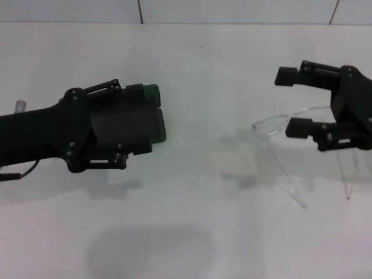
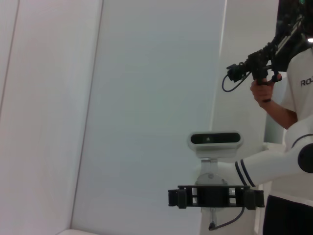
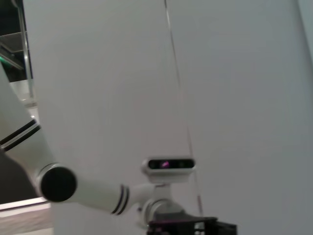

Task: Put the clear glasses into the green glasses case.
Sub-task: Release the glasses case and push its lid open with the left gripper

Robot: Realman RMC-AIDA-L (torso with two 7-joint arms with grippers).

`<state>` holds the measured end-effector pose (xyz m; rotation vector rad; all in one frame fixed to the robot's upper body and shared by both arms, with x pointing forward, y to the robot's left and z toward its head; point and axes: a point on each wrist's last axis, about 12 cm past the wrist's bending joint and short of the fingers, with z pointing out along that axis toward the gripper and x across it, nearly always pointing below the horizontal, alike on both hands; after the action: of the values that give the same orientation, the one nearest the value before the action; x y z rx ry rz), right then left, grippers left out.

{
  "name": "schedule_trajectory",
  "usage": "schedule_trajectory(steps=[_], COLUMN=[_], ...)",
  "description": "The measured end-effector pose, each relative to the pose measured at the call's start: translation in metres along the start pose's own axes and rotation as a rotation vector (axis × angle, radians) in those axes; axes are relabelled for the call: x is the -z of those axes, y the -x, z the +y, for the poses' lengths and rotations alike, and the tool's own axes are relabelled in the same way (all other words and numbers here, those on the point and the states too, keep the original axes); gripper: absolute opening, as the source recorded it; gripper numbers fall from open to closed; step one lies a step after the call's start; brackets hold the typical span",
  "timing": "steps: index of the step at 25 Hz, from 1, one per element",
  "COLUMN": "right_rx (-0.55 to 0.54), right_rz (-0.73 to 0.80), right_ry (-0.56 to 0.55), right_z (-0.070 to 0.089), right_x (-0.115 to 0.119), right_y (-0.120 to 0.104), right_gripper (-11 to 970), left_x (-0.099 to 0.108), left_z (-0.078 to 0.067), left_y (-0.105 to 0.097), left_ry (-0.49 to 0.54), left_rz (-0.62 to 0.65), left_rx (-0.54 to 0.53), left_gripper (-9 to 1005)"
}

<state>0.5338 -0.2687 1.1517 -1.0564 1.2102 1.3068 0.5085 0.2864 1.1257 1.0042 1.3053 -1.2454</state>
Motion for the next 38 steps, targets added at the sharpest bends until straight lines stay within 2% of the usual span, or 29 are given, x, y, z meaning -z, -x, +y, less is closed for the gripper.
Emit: schedule_trajectory(steps=[4,7,9,13,17,18,19,24,27,31,36,38], right_rx=[0.028,0.042,0.053,0.068,0.052,0.046,0.042,0.011,0.006,0.018,0.021,0.023], right_rz=[-0.018,-0.012,-0.039,-0.108,-0.127,-0.128,-0.128,-0.132,-0.127,-0.123,-0.120,-0.119], right_ry=[-0.079,-0.197,-0.282,-0.424,-0.500,-0.507,-0.511,-0.530,-0.541,-0.550,-0.547,-0.547], right_z=[-0.006,-0.012,-0.011,-0.003,0.004,0.005,0.005,0.005,0.006,0.006,0.006,0.006], right_x=[0.008,0.024,0.040,0.066,0.077,0.077,0.077,0.075,0.076,0.077,0.076,0.076], right_y=[0.002,0.002,0.003,0.001,-0.007,-0.010,-0.011,-0.019,-0.022,-0.023,-0.024,-0.024], right_gripper=[870,870,870,870,870,870,870,869,869,869,869,869], left_x=[0.003,0.011,0.011,0.002,-0.018,-0.025,-0.031,-0.066,-0.081,-0.094,-0.100,-0.101], left_z=[0.004,0.014,0.023,0.042,0.056,0.059,0.062,0.072,0.074,0.076,0.081,0.083], left_y=[0.005,0.025,0.043,0.074,0.090,0.093,0.094,0.090,0.080,0.070,0.066,0.066], left_ry=[0.061,0.130,0.175,0.333,0.422,0.441,0.452,0.453,0.451,0.442,0.441,0.444], left_rz=[-0.047,-0.023,0.065,0.320,0.553,0.619,0.680,0.952,1.063,1.125,1.152,1.162], left_rx=[-0.016,-0.028,-0.038,-0.086,-0.130,-0.136,-0.132,-0.114,-0.134,-0.159,-0.164,-0.167], left_gripper=[869,865,863,859,854,766,679,679,680,680,532,521])
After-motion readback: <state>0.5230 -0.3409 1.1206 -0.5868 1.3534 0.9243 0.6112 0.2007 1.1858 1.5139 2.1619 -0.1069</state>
